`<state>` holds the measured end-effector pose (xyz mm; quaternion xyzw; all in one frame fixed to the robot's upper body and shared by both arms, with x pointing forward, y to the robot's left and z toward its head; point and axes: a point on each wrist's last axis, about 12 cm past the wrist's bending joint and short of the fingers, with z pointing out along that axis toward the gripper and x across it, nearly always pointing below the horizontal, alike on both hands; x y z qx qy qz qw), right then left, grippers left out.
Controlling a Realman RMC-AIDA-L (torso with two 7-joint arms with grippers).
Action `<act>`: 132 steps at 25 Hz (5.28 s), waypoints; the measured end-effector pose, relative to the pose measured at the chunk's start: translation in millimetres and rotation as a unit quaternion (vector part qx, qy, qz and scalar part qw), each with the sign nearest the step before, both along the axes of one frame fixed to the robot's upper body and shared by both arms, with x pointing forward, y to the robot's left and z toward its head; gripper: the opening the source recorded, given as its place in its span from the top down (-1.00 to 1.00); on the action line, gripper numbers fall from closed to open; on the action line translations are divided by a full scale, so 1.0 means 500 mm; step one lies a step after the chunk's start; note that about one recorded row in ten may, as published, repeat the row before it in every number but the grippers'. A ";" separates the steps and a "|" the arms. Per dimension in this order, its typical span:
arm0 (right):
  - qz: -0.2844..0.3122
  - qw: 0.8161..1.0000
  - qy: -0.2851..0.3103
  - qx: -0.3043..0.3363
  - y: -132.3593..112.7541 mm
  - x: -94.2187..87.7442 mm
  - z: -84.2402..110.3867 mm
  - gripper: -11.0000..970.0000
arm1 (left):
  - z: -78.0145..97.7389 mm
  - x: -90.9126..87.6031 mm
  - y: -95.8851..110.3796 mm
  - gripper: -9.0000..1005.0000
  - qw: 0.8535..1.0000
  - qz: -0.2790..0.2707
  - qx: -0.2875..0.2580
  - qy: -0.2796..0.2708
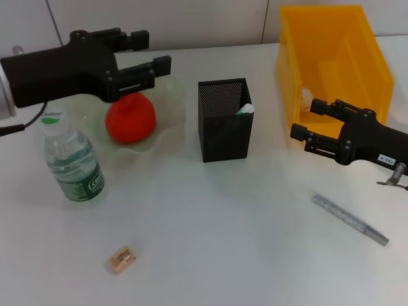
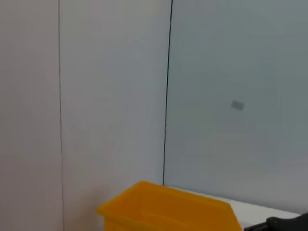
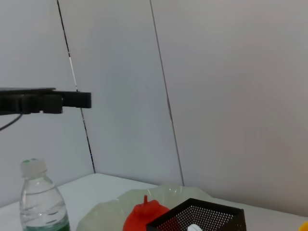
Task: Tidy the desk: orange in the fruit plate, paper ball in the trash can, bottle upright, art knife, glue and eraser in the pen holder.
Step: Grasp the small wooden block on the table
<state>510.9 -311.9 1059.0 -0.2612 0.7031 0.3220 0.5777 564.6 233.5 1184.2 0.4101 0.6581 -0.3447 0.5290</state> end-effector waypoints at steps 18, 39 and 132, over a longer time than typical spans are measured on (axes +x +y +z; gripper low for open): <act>-0.007 1.000 0.002 -0.005 0.001 0.007 -0.002 -0.59 | 0.082 -0.046 -0.016 -0.20 0.978 -0.028 0.205 0.036; 0.017 1.000 -0.013 -0.014 0.012 0.005 0.000 -0.59 | 0.081 -0.092 -0.095 -0.20 0.888 -0.050 0.432 0.147; 0.129 0.989 -0.021 -0.075 0.082 0.022 0.004 -0.59 | -0.127 -0.111 -0.159 -0.02 0.824 -0.002 0.527 0.208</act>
